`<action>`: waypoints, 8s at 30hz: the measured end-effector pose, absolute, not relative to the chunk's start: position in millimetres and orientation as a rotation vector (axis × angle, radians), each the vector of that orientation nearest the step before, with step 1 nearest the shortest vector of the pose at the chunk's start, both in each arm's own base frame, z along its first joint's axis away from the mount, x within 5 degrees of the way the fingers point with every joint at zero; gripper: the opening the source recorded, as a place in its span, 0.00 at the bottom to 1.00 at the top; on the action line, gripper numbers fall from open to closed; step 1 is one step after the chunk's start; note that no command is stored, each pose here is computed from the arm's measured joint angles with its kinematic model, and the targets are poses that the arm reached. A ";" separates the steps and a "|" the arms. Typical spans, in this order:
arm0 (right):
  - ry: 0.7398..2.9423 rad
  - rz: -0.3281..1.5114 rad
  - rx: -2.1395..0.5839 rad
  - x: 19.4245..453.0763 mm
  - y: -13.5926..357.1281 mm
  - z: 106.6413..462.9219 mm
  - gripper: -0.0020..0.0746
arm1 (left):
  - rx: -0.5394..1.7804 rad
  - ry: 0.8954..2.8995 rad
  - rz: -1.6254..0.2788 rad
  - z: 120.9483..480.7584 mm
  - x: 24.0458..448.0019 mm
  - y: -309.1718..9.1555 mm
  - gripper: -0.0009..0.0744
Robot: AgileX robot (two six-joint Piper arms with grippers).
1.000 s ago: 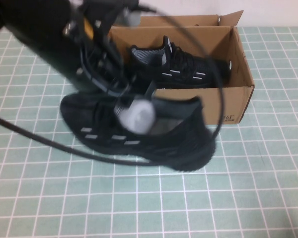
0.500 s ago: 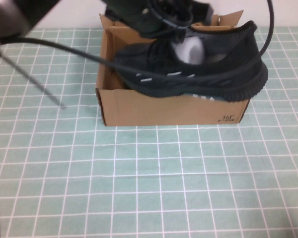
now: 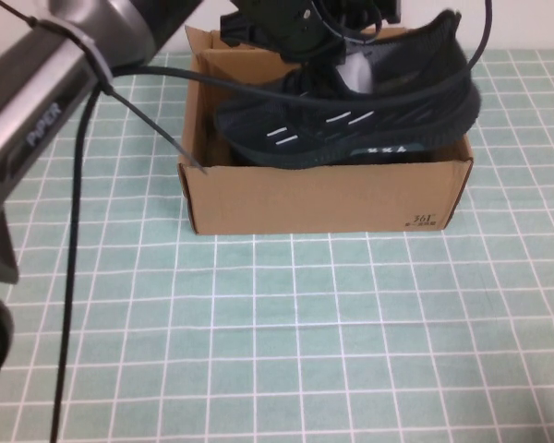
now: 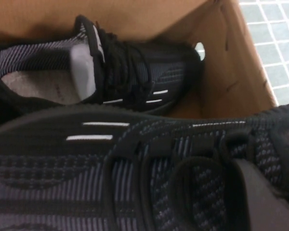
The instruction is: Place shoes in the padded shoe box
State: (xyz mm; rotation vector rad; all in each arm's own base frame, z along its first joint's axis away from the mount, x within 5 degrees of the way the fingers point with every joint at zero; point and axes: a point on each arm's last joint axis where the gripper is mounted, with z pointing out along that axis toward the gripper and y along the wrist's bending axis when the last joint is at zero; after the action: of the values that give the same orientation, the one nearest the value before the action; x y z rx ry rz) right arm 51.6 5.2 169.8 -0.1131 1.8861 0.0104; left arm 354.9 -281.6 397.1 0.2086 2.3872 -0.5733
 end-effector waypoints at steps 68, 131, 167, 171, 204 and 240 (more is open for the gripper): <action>1.886 0.010 -0.113 51.6 5.2 169.8 0.02 | 0.154 2.459 -0.521 342.6 396.8 -291.7 0.02; 1.886 0.010 -0.113 51.6 5.2 169.8 0.02 | 0.317 2.513 -0.519 290.2 400.9 -326.5 0.26; 1.886 0.010 -0.113 51.6 5.2 169.8 0.02 | 0.677 2.177 -0.167 388.5 238.4 -170.4 0.01; 1.886 0.010 -0.113 51.6 5.2 169.8 0.02 | 0.640 2.089 -0.241 370.8 204.4 -146.6 0.01; 1.888 0.011 -0.113 51.6 5.2 169.7 0.02 | 0.700 1.851 -0.243 335.1 155.8 -106.7 0.01; 1.888 0.011 -0.113 51.6 5.2 169.7 0.02 | 0.191 1.760 -0.083 180.2 54.3 -9.3 0.01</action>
State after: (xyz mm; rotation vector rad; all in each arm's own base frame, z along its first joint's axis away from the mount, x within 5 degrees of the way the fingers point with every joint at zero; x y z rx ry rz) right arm 51.6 5.2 169.7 -0.1134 1.8880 0.0106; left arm 54.3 -9.3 180.2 0.1908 1.7601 -0.0835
